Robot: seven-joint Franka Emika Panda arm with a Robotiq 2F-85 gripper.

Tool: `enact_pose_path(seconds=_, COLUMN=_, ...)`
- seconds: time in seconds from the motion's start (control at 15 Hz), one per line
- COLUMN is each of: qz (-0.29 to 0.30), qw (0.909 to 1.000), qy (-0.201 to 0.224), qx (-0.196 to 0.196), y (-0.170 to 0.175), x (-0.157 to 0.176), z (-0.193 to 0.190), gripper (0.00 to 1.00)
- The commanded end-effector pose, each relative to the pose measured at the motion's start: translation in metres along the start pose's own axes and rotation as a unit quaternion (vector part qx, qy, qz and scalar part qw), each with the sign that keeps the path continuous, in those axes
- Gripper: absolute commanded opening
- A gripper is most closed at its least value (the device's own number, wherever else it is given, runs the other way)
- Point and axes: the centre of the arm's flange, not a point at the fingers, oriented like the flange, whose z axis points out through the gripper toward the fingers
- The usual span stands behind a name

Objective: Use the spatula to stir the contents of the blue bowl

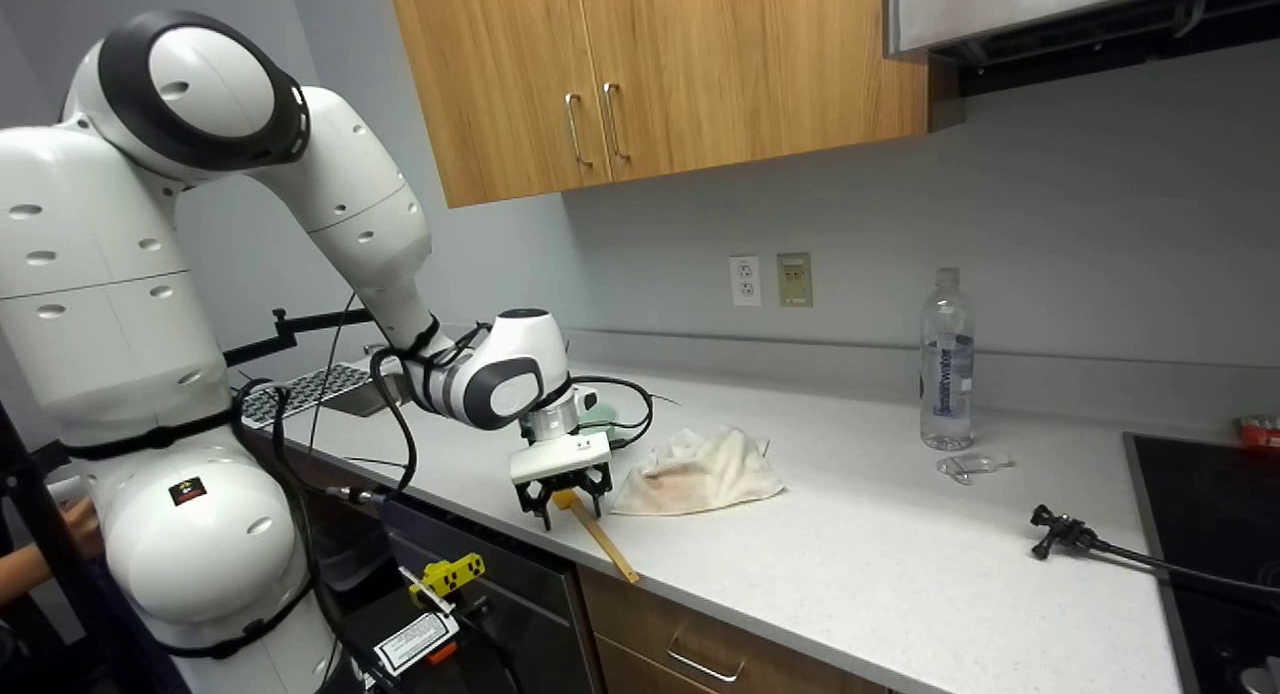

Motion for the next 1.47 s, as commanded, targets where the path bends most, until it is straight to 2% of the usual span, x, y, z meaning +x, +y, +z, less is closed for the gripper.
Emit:
enact_pose_path(seconds=0.0, qz=0.008, qw=0.9999, qy=0.008, qx=-0.011, y=0.009, x=-0.001, z=0.009, gripper=0.58)
enact_pose_path(seconds=0.2, qz=0.014, qw=0.9998, qy=0.008, qx=-0.013, y=0.015, x=-0.002, z=0.007, gripper=0.34)
enact_pose_path(seconds=0.53, qz=0.014, qw=0.9998, qy=0.004, qx=-0.011, y=0.012, x=0.001, z=0.003, gripper=0.01)
enact_pose_path(seconds=0.6, qz=0.012, qw=0.9999, qy=0.002, qx=-0.012, y=0.012, x=0.001, z=0.001, gripper=0.00)
enact_pose_path(seconds=0.67, qz=0.008, qw=0.9999, qy=-0.001, qx=-0.014, y=0.013, x=0.001, z=0.000, gripper=0.05)
enact_pose_path(seconds=0.8, qz=-0.005, qw=0.9997, qy=-0.008, qx=-0.023, y=0.013, x=0.001, z=-0.006, gripper=0.05)
enact_pose_path(seconds=1.0, qz=-0.046, qw=0.9973, qy=-0.039, qx=-0.041, y=0.013, x=0.000, z=-0.023, gripper=0.05)
enact_pose_path(seconds=1.4, qz=-0.120, qw=0.9834, qy=-0.114, qx=-0.074, y=0.017, x=0.020, z=-0.073, gripper=0.05)
